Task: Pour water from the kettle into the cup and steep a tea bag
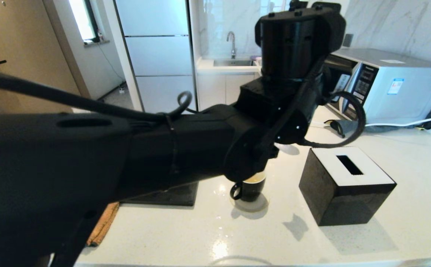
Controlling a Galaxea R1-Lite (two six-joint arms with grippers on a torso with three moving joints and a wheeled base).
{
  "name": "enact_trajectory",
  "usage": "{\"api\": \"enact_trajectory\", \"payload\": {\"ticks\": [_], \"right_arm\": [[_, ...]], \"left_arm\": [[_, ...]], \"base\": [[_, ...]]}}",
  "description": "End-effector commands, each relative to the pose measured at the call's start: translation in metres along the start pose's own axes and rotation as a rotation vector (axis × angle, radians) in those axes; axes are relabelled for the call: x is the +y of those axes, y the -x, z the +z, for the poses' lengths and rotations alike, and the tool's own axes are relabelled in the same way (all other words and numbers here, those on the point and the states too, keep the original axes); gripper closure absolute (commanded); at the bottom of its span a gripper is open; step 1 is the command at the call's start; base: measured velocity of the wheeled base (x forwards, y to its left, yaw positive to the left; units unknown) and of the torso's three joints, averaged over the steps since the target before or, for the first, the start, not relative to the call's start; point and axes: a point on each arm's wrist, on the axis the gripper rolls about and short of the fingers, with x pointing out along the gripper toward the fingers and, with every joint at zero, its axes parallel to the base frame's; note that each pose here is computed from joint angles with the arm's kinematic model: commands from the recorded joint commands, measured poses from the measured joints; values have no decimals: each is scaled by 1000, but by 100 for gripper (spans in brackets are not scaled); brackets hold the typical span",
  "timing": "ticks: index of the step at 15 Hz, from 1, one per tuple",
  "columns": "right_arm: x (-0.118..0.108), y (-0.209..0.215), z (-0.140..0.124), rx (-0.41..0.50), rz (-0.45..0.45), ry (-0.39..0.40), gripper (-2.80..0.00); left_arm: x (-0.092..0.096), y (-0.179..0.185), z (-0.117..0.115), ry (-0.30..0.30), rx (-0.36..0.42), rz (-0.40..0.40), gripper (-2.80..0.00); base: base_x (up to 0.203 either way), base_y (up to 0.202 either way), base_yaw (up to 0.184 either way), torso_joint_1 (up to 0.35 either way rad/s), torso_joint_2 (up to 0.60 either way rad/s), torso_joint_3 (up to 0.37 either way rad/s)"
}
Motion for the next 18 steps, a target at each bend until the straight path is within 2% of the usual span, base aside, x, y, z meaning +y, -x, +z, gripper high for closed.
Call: {"api": "enact_trajectory", "payload": {"ticks": [1, 8, 13, 18], "right_arm": [[0, 0, 0, 2, 1, 0, 0], [0, 0, 0, 2, 1, 0, 0], [0, 0, 0, 2, 1, 0, 0], [0, 0, 0, 2, 1, 0, 0]], "left_arm": [[-13, -2, -9, 0, 7, -20, 0], [-30, -1, -22, -2, 22, -54, 0], [-40, -1, -28, 14, -4, -71, 0], [-52, 0, -34, 29, -38, -129, 0]], "base": [[0, 0, 0, 0, 0, 0], [0, 0, 0, 0, 0, 0], [0, 0, 0, 0, 0, 0], [0, 0, 0, 0, 0, 0]]}}
